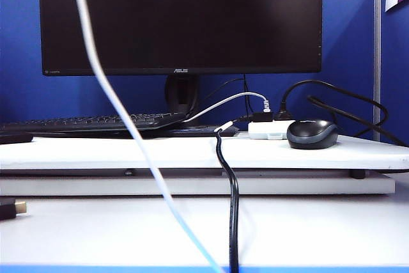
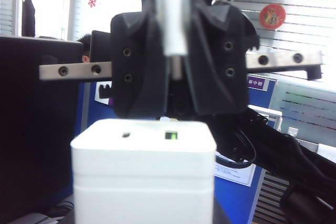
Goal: Pick up the Type-C charging cable and the charging base, insert one end of the Type-C charger into the corresponding slot on the base, and finally place the plugged-in charger back on the table.
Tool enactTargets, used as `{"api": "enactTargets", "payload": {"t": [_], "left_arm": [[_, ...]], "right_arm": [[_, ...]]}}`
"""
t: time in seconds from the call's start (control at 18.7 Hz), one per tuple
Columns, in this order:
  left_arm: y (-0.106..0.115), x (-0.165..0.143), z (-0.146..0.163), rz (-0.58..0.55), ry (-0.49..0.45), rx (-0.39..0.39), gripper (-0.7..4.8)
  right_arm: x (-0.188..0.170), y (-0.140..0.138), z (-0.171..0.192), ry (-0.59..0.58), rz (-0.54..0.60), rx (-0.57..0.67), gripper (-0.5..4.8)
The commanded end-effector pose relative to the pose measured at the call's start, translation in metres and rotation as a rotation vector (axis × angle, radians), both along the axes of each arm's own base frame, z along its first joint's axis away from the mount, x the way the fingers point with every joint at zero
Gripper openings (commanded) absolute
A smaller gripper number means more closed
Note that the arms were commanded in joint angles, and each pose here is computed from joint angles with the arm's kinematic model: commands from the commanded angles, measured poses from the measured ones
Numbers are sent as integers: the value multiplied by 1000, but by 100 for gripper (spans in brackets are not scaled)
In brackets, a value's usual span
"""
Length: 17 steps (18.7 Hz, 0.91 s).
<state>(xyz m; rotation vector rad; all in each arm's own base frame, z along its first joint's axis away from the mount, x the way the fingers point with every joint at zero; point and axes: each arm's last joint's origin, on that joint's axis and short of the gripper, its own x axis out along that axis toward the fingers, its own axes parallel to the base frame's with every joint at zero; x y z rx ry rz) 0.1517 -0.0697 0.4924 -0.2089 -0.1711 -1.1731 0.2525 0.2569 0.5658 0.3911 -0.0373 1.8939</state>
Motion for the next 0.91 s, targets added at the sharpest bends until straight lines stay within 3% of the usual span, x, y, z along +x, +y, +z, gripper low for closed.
{"api": "enactTargets", "payload": {"t": [0.05,0.91], "left_arm": [[1,-5,5,-49,-17,-9,-5],[2,-10,7,-51,1,-32,-5]], "right_arm": [[1,-1,-1,-4,0,-24,-5],[4,-3,-5,21,13,-67,-5]]}}
